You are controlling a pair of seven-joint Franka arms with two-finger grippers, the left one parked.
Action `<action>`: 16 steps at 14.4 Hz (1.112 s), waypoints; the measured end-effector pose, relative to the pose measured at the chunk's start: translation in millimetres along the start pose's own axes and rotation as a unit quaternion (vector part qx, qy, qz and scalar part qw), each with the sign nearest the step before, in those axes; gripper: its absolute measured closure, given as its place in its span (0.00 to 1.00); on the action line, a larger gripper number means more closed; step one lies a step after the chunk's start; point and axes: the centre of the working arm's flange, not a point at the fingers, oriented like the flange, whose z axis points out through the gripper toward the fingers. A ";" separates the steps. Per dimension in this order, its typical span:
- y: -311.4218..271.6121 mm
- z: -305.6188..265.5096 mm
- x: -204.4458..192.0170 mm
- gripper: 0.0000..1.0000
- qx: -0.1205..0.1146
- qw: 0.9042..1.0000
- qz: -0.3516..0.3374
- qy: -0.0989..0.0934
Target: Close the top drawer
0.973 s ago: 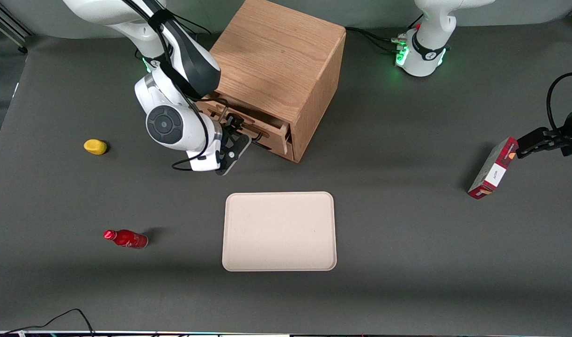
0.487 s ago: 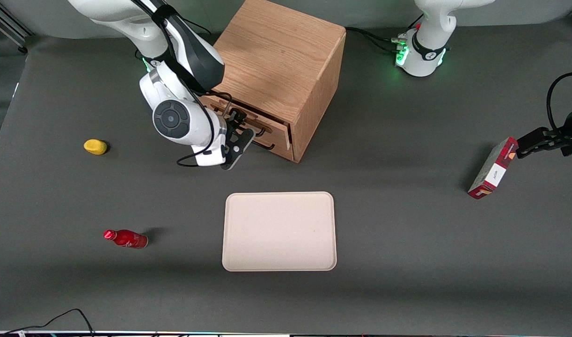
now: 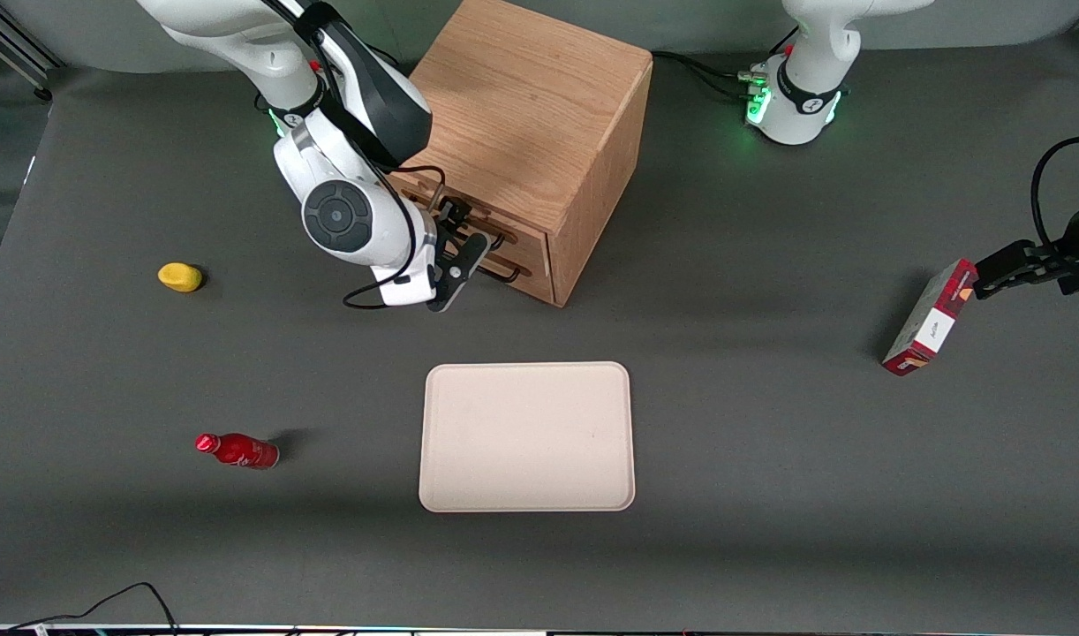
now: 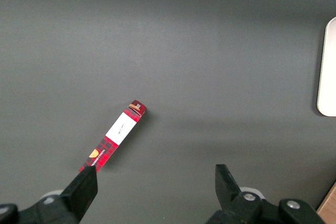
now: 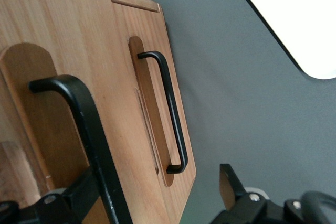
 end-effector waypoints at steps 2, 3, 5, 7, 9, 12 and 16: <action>0.0 -0.3 0.0 0.00 0.000 1.000 0.000 0.000; 0.6 -2.0 -0.2 0.00 -0.001 1.000 0.000 0.002; 1.6 -16.2 -2.2 0.00 -0.005 1.000 0.002 0.011; -3.5 -43.5 -7.3 0.00 -0.008 1.000 0.000 0.014; -9.4 -73.2 -15.0 0.00 -0.010 1.000 -0.002 0.014; 2.7 -128.9 -43.4 0.00 -0.022 0.999 0.040 0.024; 34.6 -193.0 -96.3 0.00 -0.094 0.988 0.110 0.048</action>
